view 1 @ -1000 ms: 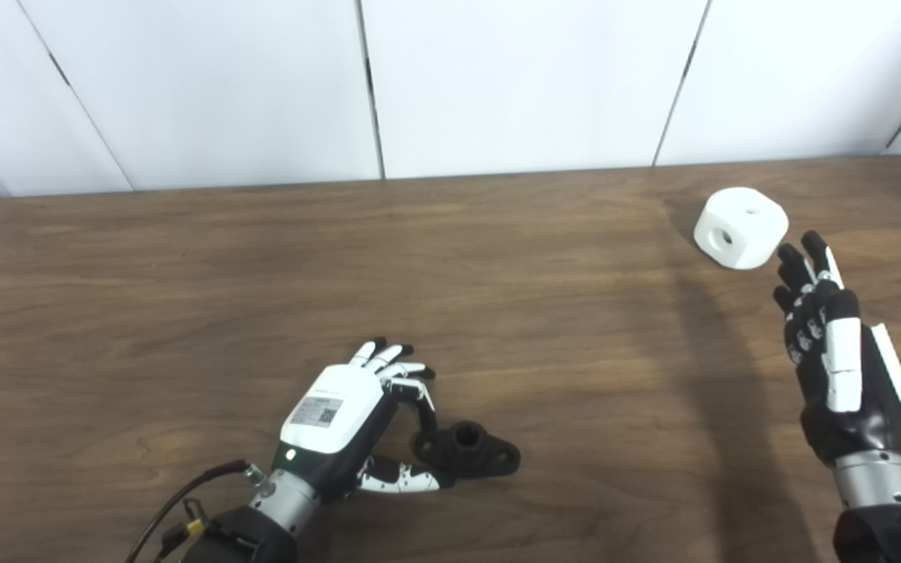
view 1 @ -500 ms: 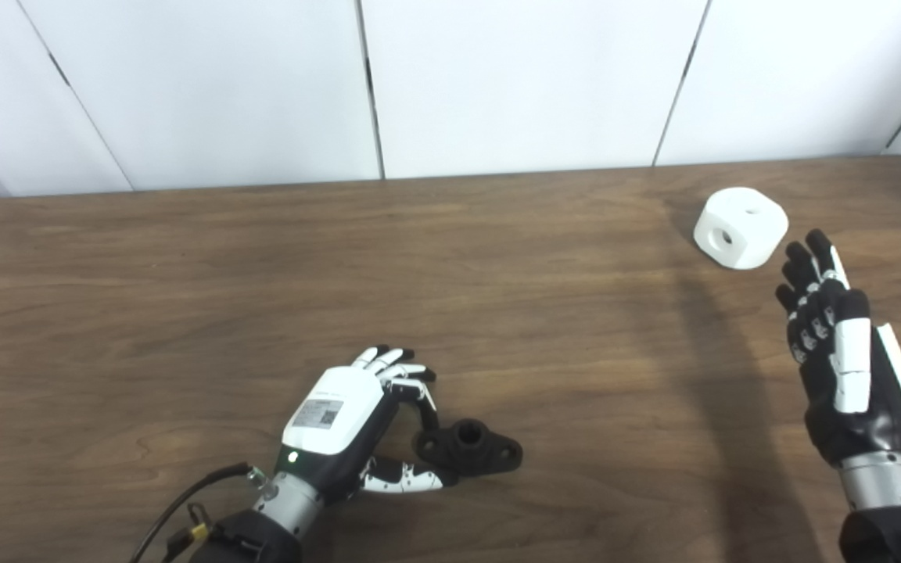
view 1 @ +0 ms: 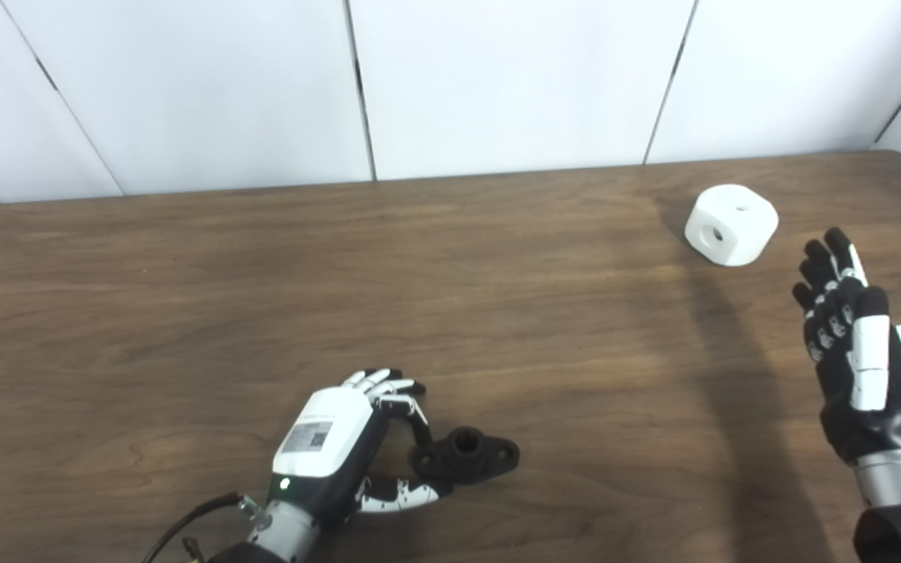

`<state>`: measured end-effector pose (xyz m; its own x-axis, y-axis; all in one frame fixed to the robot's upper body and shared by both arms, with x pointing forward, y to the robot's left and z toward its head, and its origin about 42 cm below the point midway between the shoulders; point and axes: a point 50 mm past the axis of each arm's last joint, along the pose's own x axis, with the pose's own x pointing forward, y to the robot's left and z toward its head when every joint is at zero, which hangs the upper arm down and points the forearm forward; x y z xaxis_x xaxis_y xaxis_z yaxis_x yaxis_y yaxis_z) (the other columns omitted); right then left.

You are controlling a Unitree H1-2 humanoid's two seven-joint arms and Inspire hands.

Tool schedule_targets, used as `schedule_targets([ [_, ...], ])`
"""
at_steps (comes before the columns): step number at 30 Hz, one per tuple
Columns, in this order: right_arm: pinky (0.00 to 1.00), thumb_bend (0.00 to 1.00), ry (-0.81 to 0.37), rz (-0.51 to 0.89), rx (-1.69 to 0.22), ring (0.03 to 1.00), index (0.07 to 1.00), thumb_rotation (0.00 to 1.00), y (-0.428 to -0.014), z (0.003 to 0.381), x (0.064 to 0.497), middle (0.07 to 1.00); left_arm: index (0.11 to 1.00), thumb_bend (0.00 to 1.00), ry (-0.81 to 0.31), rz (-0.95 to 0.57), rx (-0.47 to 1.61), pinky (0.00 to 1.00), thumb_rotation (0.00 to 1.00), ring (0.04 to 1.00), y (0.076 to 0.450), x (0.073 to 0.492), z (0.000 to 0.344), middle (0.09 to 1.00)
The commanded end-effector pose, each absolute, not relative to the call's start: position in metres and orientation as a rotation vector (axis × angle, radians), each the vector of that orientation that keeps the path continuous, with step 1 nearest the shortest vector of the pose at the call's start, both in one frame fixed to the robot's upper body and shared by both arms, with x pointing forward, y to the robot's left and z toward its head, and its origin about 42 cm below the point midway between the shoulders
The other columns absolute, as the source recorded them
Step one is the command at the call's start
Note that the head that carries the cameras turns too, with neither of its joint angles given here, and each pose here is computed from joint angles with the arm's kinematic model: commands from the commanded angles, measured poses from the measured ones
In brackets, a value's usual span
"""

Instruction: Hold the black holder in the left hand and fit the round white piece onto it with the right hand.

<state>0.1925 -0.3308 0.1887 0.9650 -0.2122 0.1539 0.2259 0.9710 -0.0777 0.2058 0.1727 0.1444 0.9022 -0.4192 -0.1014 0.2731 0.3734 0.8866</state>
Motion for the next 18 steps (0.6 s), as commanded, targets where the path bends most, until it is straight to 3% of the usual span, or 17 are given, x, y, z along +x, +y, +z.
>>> schedule_targets([
  [1,1.0,0.6,-0.158,-0.205,-0.143,1.0,1.0,1.0,-0.341,0.196,0.186,0.989,0.484,0.52,-0.045,-0.51,1.12,0.9,0.04,0.897,0.177,0.193,0.127,0.795],
  [5,1.0,0.64,-0.159,-0.211,-0.157,1.0,1.0,0.99,-0.344,0.199,0.188,0.99,0.485,0.52,-0.035,-0.494,1.111,0.9,0.04,0.899,0.179,0.193,0.126,0.801],
  [11,1.0,0.64,-0.157,-0.221,-0.201,1.0,1.0,0.9,-0.348,0.206,0.199,0.98,0.485,0.52,-0.031,-0.491,1.107,0.89,0.04,0.898,0.179,0.195,0.123,0.802],
  [15,1.0,0.59,-0.135,-0.23,-0.263,1.0,1.0,0.58,-0.349,0.205,0.209,0.971,0.485,0.52,-0.018,-0.495,1.109,0.9,0.04,0.902,0.178,0.195,0.122,0.806],
  [17,0.98,0.65,-0.111,-0.229,-0.329,0.991,0.999,0.4,-0.35,0.202,0.217,0.973,0.485,0.52,-0.018,-0.495,1.108,0.9,0.04,0.902,0.179,0.195,0.121,0.807],
  [18,0.97,0.67,-0.099,-0.227,-0.371,0.987,0.997,0.36,-0.351,0.2,0.222,0.972,0.485,0.52,-0.019,-0.494,1.11,0.9,0.04,0.901,0.179,0.195,0.12,0.806],
])
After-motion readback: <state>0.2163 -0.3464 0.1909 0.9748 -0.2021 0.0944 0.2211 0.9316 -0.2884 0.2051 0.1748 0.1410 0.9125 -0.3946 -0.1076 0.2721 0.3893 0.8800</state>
